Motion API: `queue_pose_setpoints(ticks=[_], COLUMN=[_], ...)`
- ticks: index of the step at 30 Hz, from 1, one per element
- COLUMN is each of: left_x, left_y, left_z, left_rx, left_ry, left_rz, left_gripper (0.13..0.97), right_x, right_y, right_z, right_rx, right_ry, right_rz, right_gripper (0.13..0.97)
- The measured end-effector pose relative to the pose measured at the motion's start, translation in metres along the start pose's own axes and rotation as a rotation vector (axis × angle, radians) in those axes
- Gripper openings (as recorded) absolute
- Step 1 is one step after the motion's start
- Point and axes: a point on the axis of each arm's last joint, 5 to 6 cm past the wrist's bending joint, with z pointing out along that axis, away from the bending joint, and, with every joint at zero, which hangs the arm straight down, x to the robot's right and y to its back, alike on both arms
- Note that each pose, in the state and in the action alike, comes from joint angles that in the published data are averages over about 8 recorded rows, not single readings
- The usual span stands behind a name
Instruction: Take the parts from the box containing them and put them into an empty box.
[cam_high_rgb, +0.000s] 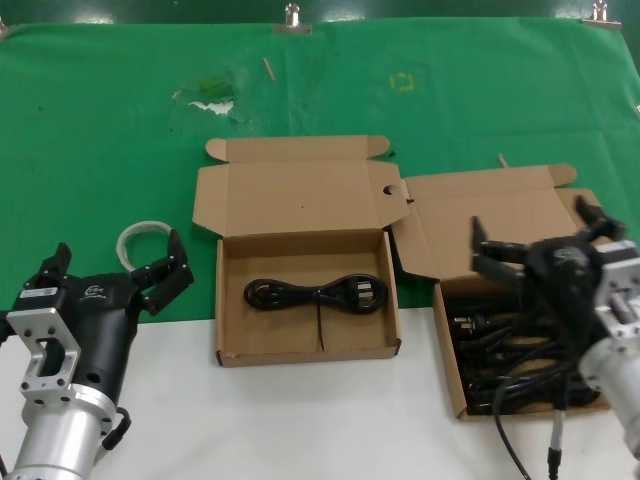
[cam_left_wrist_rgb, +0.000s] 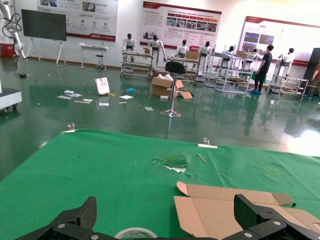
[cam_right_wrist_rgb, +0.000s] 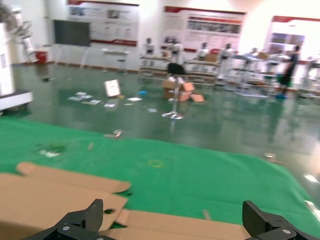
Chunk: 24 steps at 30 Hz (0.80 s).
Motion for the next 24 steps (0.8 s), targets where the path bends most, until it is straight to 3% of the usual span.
queue_pose_setpoints(ticks=[6, 24], left_x=[0.0000, 0.0000], left_y=[0.0000, 0.0000], left_z=[0.000, 0.000], left_rx=[0.000, 0.000], left_ry=[0.000, 0.000], left_rz=[0.000, 0.000], left_gripper=[0.966, 0.966], right_x=[0.007, 0.007], right_y=[-0.004, -0.004], right_z=[-0.016, -0.017], right_rx=[0.015, 0.016], right_ry=[0.050, 0.054], right_rz=[0.034, 0.037], right_gripper=[0.966, 0.966])
